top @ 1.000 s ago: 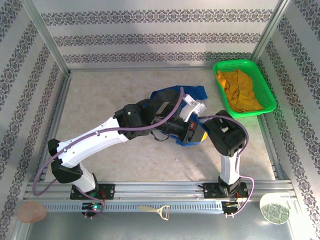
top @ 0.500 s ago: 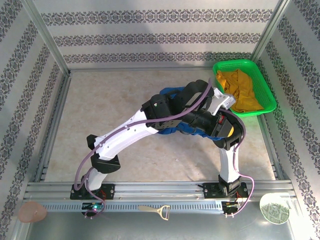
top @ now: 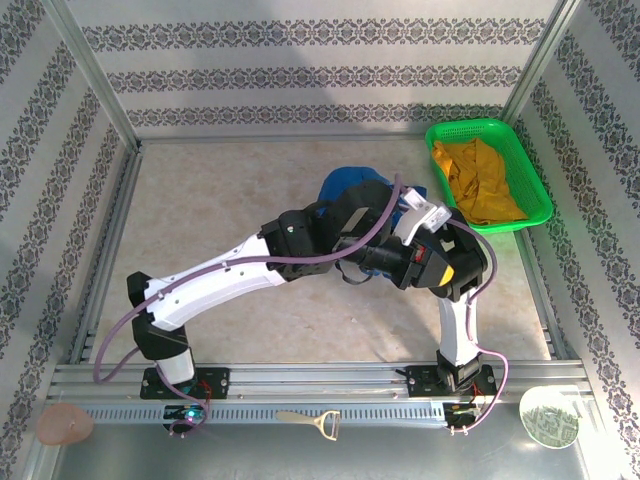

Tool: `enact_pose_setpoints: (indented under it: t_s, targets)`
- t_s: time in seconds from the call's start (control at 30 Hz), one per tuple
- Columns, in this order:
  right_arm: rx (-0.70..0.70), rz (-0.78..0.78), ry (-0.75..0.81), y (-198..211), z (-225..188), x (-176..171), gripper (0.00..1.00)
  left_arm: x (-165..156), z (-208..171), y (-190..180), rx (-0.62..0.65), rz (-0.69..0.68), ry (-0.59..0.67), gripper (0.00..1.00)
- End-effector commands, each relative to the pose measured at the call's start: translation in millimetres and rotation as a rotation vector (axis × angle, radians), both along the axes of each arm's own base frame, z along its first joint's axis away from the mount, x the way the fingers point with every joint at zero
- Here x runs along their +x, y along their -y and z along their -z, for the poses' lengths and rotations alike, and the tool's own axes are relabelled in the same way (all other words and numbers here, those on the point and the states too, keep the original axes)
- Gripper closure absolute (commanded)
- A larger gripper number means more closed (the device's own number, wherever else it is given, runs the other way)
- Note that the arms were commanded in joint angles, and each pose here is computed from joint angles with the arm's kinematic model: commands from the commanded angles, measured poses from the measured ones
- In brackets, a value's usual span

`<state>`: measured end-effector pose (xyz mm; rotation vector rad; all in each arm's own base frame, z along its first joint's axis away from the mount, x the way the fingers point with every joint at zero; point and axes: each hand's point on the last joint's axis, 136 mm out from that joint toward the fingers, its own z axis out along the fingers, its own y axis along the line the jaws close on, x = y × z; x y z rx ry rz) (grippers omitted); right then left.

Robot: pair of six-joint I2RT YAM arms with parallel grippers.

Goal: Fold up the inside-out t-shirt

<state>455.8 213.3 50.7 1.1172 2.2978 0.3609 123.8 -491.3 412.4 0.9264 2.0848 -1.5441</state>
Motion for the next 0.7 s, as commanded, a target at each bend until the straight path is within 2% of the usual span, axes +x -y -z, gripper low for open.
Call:
enact_pose_setpoints:
  t_s: [0.0,0.13,0.23,0.3,0.47,0.53,0.67]
  targets:
    - [-0.17,0.008,-0.283,20,33,-47,0.1,10,6,7,-0.031,-0.026,-0.021,1.0]
    - [-0.21,0.012,-0.384,20,48,-58,0.18,13,7,6,-0.035,-0.042,-0.019,1.0]
    - [-0.201,0.007,-0.412,19,55,-62,0.42,16,9,5,-0.033,-0.053,-0.02,1.0]
    - [-0.202,0.001,-0.413,19,56,-63,0.65,19,10,4,-0.035,-0.062,-0.022,1.0]
    - [-0.17,-0.039,-0.382,17,57,-57,0.94,29,11,-2,-0.054,-0.103,-0.027,1.0]
    - [-0.147,-0.077,-0.356,14,55,-50,1.0,36,13,-7,-0.061,-0.132,-0.037,1.0]
    - [-0.065,-0.205,-0.266,-1,44,-30,1.0,62,13,-28,-0.105,-0.22,-0.073,1.0]
